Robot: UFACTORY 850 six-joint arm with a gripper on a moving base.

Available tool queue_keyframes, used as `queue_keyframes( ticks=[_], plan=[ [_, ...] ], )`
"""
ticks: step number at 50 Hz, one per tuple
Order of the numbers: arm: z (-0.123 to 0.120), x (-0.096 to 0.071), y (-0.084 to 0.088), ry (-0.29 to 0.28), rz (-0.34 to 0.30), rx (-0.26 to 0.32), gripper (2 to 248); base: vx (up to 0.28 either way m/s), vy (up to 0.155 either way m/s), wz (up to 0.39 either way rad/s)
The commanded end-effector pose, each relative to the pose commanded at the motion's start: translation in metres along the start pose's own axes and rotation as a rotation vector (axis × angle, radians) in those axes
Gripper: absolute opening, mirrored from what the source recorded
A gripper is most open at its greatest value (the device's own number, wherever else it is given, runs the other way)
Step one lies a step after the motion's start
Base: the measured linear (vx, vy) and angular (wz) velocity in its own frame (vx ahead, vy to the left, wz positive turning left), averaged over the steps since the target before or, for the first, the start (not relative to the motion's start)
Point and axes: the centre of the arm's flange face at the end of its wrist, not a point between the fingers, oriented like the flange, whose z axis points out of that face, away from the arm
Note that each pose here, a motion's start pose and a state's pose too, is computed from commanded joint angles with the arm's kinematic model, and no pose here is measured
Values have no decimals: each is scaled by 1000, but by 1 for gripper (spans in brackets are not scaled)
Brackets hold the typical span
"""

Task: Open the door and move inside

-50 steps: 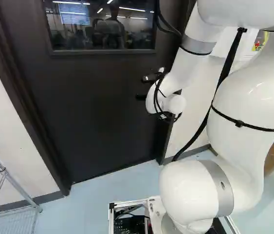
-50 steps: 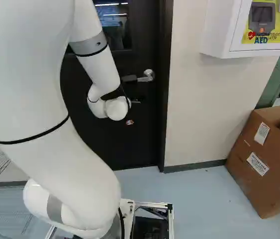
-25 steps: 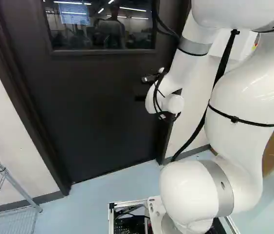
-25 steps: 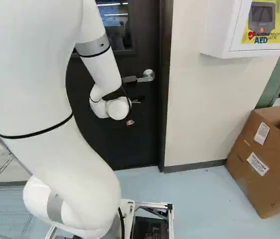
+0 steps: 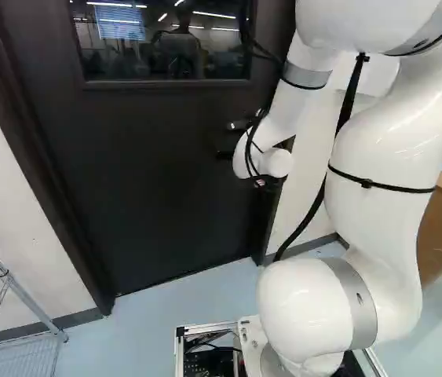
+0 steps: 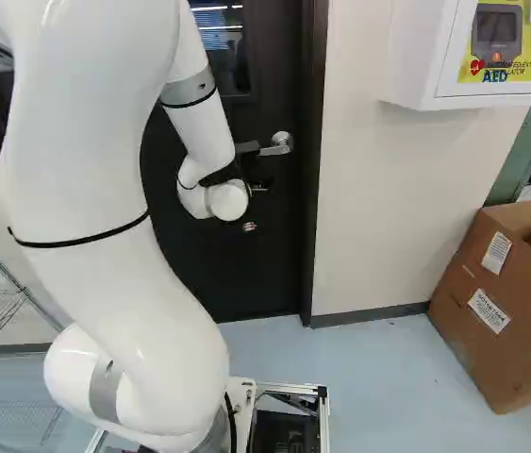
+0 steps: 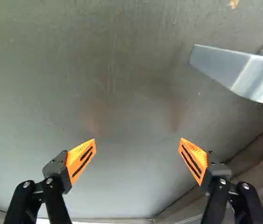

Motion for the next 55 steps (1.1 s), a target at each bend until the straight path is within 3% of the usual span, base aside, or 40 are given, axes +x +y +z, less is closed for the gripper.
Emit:
queue_keyframes(
  ticks=[55],
  plan=[
    [70, 16, 11, 31, -51, 49, 247, 0, 0, 0]
  ],
)
